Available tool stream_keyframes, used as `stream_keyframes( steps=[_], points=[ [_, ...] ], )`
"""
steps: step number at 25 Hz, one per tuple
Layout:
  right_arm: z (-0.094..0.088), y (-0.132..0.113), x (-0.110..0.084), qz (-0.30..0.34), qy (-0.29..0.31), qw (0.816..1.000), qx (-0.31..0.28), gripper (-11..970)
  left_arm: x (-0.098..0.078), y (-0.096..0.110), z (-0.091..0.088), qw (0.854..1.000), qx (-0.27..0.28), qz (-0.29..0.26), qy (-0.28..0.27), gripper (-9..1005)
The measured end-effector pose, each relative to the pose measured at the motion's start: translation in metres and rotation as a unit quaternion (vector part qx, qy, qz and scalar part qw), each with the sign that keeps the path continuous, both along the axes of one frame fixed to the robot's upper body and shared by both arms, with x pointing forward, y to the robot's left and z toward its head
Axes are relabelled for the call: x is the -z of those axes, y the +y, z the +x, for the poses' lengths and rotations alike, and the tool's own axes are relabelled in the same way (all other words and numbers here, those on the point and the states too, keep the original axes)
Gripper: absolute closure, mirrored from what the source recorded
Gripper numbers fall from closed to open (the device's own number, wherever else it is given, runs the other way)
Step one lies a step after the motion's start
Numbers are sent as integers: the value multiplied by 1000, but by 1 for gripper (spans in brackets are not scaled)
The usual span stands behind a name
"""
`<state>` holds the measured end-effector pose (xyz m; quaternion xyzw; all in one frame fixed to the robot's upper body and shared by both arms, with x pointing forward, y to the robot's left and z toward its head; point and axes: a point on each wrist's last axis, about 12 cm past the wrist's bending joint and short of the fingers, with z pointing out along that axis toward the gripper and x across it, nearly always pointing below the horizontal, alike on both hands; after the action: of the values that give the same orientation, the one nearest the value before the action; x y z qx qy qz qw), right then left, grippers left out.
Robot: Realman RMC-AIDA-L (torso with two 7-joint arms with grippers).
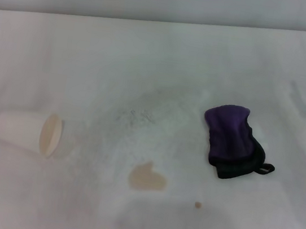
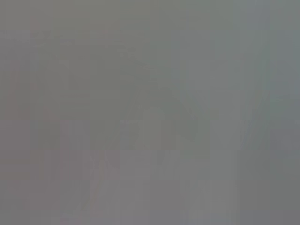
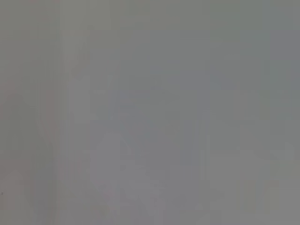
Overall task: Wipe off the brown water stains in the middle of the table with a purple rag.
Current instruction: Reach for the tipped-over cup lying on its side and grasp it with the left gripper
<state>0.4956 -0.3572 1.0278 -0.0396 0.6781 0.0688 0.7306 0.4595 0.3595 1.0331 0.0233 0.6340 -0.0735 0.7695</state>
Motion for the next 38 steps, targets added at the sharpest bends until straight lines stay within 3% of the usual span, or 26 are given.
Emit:
stream_keyframes(
  steps=[6, 10, 13, 15, 16, 18, 21, 23, 24, 30, 34, 38],
  points=[
    [6, 4, -1, 7, -2, 1000, 3, 86, -18, -8, 35, 992, 110, 47, 34, 165],
    [13, 6, -4, 11, -5, 1000, 9, 86, -42, -11, 58, 974, 197, 86, 69, 165],
    [16, 6, -3, 9, 1, 1000, 10, 86, -60, -12, 67, 955, 254, 110, 101, 165],
    [18, 7, -2, 10, 7, 1000, 11, 86, -60, -12, 67, 955, 254, 110, 101, 164],
    [19, 7, -2, 10, 10, 1000, 11, 86, -80, -13, 73, 934, 304, 137, 128, 164],
    [19, 7, -1, 9, 15, 1000, 13, 86, -99, -16, 74, 914, 337, 169, 147, 164],
    [19, 7, 0, 9, 19, 1000, 14, 86, -125, -13, 69, 892, 359, 216, 168, 164],
    [19, 7, 1, 9, 20, 1000, 14, 86, -128, -12, 68, 890, 361, 222, 170, 164],
    [18, 7, 1, 9, 21, 1000, 14, 86, -140, -11, 64, 867, 377, 257, 197, 164],
    [14, 8, 6, 12, 30, 999, 16, 86, -154, -17, 53, 813, 412, 322, 256, 163],
    [12, 9, 8, 13, 35, 999, 17, 86, -158, -24, 45, 781, 401, 383, 287, 163],
    [11, 8, 10, 12, 41, 999, 20, 87, -155, -30, 44, 765, 385, 419, 301, 163]
  ],
)
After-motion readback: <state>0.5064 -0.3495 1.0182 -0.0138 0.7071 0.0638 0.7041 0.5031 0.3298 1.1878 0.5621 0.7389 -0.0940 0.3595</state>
